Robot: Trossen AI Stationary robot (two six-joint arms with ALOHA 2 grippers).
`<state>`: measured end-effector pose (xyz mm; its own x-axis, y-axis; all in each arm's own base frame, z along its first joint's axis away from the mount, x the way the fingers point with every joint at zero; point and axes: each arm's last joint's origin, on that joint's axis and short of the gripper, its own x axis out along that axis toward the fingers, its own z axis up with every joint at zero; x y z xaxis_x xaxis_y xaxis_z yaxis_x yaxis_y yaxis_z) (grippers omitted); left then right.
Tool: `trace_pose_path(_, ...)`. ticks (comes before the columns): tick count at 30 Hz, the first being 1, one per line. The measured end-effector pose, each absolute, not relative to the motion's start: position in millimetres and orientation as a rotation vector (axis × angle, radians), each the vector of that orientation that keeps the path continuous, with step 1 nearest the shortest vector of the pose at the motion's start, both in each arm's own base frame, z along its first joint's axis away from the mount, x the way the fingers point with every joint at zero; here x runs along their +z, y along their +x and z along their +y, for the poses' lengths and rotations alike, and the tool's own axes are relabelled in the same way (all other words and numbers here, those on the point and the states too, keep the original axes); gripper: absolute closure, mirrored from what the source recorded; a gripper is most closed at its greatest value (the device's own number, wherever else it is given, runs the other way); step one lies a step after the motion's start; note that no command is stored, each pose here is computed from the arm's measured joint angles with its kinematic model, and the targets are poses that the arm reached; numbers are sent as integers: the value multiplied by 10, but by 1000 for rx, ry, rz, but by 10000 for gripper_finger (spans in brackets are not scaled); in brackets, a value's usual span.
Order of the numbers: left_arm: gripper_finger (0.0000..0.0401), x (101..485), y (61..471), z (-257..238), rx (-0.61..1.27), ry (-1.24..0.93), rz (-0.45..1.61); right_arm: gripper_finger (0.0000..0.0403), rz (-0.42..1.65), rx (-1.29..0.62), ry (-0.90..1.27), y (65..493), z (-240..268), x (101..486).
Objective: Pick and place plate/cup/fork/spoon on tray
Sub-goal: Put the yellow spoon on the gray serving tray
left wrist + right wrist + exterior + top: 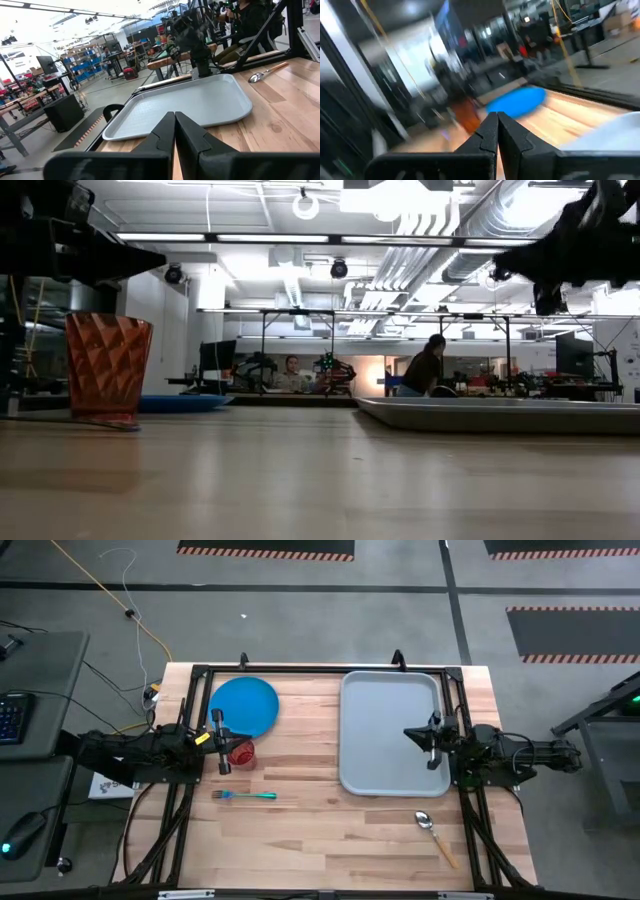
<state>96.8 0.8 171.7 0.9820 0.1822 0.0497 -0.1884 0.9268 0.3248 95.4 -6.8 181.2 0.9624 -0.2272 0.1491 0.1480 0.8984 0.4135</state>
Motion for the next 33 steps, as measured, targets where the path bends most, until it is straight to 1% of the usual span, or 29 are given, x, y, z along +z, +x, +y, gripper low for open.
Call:
trace_pose_path(5, 398, 1717, 968, 7, 190, 335, -19, 402, -545, -126, 767, 865, -90, 2089)
trace_pose_path(8, 398, 1717, 968, 7, 190, 335, -18, 402, -714, -117, 855, 799, -112, 2207)
trace_pose_path(10, 398, 1717, 968, 7, 189, 335, -18, 402, -770, -87, 915, 791, -118, 2264)
trace_pose_path(13, 398, 1716, 968, 7, 190, 335, -18, 391, -697, -106, 957, 881, -115, 2424)
trace_pose_path(16, 398, 1717, 968, 7, 189, 335, -18, 363, -497, -136, 960, 1109, -90, 2648)
trace_pose_path(18, 398, 1717, 968, 8, 190, 335, -18, 337, -318, -117, 941, 1313, -53, 2817)
trace_pose_path(20, 398, 1716, 968, 7, 189, 335, -18, 308, -77, -63, 922, 1516, 2, 2948)
trace_pose_path(24, 398, 1716, 968, 7, 190, 335, -18, 262, 553, 63, 945, 1809, 149, 3018)
trace_pose_path(27, 398, 1716, 968, 8, 190, 335, -18, 245, 983, 128, 1012, 1870, 350, 2986)
trace_pose_path(29, 398, 1717, 968, 7, 190, 335, -18, 241, 1223, 97, 1030, 1834, 505, 2949)
trace_pose_path(31, 398, 1717, 968, 7, 190, 335, -18, 240, 1388, 9, 1038, 1783, 660, 2902)
trace_pose_path(33, 398, 1717, 968, 7, 190, 335, -18, 240, 1477, -78, 1043, 1740, 841, 2834)
